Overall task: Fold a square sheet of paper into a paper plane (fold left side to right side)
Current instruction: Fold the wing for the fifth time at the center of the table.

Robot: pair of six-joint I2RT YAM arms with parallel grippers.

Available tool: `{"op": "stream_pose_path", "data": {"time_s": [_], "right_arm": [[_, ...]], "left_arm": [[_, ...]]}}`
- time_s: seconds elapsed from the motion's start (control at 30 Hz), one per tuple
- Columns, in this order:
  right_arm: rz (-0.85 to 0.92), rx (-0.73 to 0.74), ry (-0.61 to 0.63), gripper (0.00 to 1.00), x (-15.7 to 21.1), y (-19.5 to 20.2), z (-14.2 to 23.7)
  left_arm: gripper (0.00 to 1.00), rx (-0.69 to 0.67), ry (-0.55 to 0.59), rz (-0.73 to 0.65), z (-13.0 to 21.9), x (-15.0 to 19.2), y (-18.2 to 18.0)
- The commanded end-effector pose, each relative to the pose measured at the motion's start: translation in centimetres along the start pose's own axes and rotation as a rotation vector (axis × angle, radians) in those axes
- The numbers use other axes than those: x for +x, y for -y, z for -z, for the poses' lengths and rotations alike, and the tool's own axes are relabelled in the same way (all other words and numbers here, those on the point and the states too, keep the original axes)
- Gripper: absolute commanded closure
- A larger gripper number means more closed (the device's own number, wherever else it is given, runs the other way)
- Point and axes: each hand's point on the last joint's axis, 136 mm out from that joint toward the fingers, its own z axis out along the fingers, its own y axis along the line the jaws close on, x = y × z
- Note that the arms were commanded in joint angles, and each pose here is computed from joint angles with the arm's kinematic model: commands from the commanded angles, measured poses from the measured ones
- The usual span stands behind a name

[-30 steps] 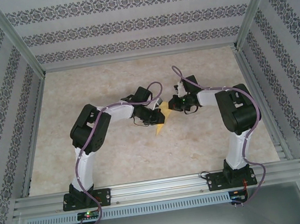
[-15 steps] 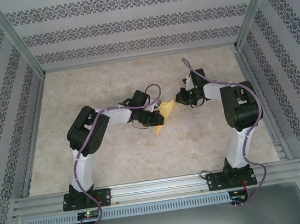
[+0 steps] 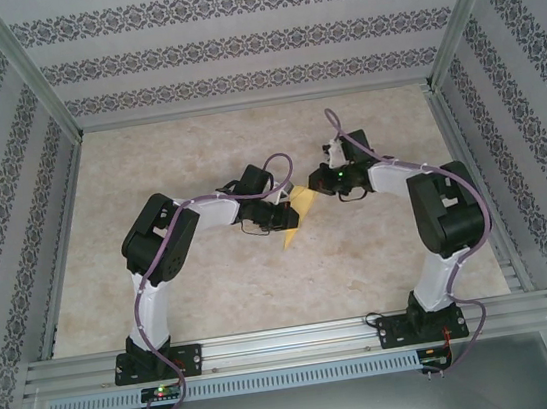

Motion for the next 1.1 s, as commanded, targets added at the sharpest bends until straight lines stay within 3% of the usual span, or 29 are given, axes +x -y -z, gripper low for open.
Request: {"op": "stream_pose_path", "data": {"time_s": [0.0,0.23,1.07], "right_arm": [[-0.027,-0.009,-0.029,0.97,0.7,0.4,-2.0],[-0.032,0.077,-0.054,0.97,1.3,2.8,-3.3],[-0.063,0.244,-0.001,0.97,-2.6,8.1,-0.8]], "left_arm": [[0.89,-0.100,-0.114,0.112,-0.9,4.1,-3.4],[0.89,-0.099,-0.116,0.113,-0.9,4.2,-3.5],[0.89,-0.094,-0.122,0.129,-1.2,4.9,-3.9]]}}
